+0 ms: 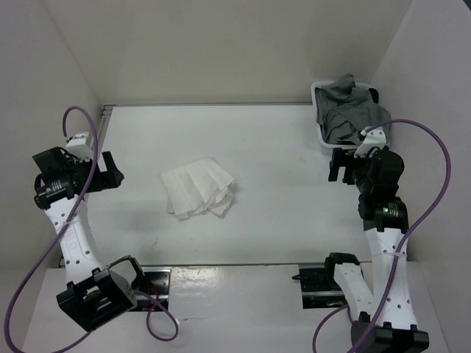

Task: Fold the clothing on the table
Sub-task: Fold the skirt

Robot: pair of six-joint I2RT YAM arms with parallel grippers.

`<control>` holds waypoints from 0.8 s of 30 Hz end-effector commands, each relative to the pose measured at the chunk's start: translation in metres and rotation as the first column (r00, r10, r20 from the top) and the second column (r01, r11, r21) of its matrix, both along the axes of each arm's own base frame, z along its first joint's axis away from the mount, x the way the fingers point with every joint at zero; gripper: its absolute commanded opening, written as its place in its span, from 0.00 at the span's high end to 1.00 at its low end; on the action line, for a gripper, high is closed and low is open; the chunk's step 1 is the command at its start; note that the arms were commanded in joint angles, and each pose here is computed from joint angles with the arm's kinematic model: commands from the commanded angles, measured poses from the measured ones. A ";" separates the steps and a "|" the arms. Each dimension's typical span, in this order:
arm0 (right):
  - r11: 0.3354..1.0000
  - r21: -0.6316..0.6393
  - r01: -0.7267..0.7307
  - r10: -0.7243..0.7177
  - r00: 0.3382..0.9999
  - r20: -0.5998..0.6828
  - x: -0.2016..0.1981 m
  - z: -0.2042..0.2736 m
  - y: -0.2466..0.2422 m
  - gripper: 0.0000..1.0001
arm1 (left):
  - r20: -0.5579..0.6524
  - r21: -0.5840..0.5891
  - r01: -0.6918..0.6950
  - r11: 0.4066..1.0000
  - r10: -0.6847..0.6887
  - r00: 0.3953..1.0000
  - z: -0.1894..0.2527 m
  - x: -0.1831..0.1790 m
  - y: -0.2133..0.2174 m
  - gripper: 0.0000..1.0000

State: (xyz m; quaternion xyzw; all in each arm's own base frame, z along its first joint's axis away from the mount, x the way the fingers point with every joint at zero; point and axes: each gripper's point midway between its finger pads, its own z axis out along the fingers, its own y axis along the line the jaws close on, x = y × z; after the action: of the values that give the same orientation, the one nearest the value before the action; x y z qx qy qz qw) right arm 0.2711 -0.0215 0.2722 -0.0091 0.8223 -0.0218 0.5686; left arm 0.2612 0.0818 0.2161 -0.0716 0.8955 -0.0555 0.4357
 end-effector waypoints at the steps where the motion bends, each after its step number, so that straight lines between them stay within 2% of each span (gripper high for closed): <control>1: 1.000 -0.005 0.017 -0.016 0.998 0.054 0.003 0.011 -0.003 0.02 | 0.040 0.012 0.028 1.000 -0.028 0.999 0.011 0.003 -0.002 0.01; 24: 1.000 -0.006 0.017 -0.016 0.998 0.063 0.004 0.013 -0.004 0.02 | 0.041 -0.004 0.067 0.998 -0.066 0.997 0.010 0.004 -0.008 0.01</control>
State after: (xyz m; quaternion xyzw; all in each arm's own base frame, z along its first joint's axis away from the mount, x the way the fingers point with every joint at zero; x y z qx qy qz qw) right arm 0.2711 -0.0219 0.2721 -0.0084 0.8222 -0.0227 0.5687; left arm 0.2623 0.0765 0.2176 -0.0616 0.8935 -0.0687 0.4395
